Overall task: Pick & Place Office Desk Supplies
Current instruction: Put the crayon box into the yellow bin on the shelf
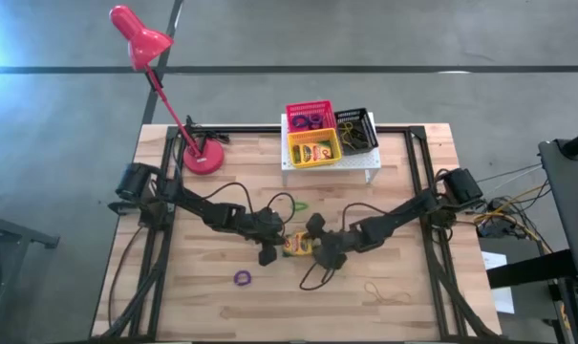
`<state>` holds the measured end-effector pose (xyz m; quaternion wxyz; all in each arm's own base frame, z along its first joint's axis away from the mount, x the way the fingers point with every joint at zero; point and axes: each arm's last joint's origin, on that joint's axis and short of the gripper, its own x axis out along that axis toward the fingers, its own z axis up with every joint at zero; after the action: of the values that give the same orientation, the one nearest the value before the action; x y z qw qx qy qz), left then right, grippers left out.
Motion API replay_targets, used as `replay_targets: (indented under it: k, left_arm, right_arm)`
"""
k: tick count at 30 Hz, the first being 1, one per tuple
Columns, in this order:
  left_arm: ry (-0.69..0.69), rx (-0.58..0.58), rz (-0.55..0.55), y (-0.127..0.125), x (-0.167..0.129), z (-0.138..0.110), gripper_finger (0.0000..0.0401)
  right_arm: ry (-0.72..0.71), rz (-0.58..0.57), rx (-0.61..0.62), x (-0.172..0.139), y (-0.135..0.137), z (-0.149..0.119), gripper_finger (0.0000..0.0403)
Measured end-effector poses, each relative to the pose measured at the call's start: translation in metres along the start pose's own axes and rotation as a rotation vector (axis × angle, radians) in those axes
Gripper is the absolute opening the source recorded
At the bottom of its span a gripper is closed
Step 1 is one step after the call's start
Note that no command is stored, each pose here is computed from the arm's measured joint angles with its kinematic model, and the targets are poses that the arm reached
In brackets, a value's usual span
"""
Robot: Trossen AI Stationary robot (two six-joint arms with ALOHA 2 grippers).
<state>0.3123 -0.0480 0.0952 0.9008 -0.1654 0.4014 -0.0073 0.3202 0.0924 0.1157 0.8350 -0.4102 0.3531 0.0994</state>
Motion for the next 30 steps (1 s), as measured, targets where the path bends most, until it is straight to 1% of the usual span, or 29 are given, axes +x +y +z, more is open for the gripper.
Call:
replay_targets:
  k: [5,10,13,17,19,21,23,25,27,30]
  left_arm:
    - [-0.008,-0.012,-0.003,0.0,0.0,0.001,0.0]
    - [-0.019,-0.019,-0.007,-0.001,-0.005,0.004,0.0]
    - [-0.032,-0.022,-0.006,-0.002,-0.013,0.008,0.0001]
    - [-0.076,-0.025,-0.014,-0.003,-0.029,0.02,0.0001]
    - [-0.078,-0.027,-0.007,-0.003,-0.038,0.024,0.0001]
    - [-0.108,-0.02,0.001,-0.003,-0.048,0.03,0.0001]
    - [-0.117,-0.007,0.045,-0.003,-0.058,0.032,0.0001]
    - [-0.129,0.005,0.112,-0.002,-0.067,0.033,0.0001]
    - [-0.146,0.013,0.184,-0.001,-0.074,0.034,0.0001]
    - [-0.173,0.012,0.279,0.001,-0.081,0.035,0.0001]
  right_arm:
    - [-0.016,-0.013,0.014,-0.001,-0.003,0.006,0.0209]
    - [-0.037,-0.001,0.01,-0.004,0.002,0.011,0.0151]
    - [-0.055,0.004,0.011,-0.008,0.005,0.016,0.0114]
    - [-0.081,-0.012,0.051,-0.017,0.004,0.023,0.007]
    - [-0.092,-0.035,0.073,-0.025,-0.002,0.026,0.0053]
    - [-0.102,-0.043,0.092,-0.035,-0.008,0.028,0.004]
    - [-0.11,-0.059,0.098,-0.049,-0.017,0.03,0.0032]
    - [-0.121,-0.097,0.095,-0.066,-0.029,0.033,0.0031]
    - [-0.152,-0.158,0.097,-0.085,-0.046,0.038,0.0033]
    - [-0.168,-0.232,0.084,-0.115,-0.078,0.038,0.0034]
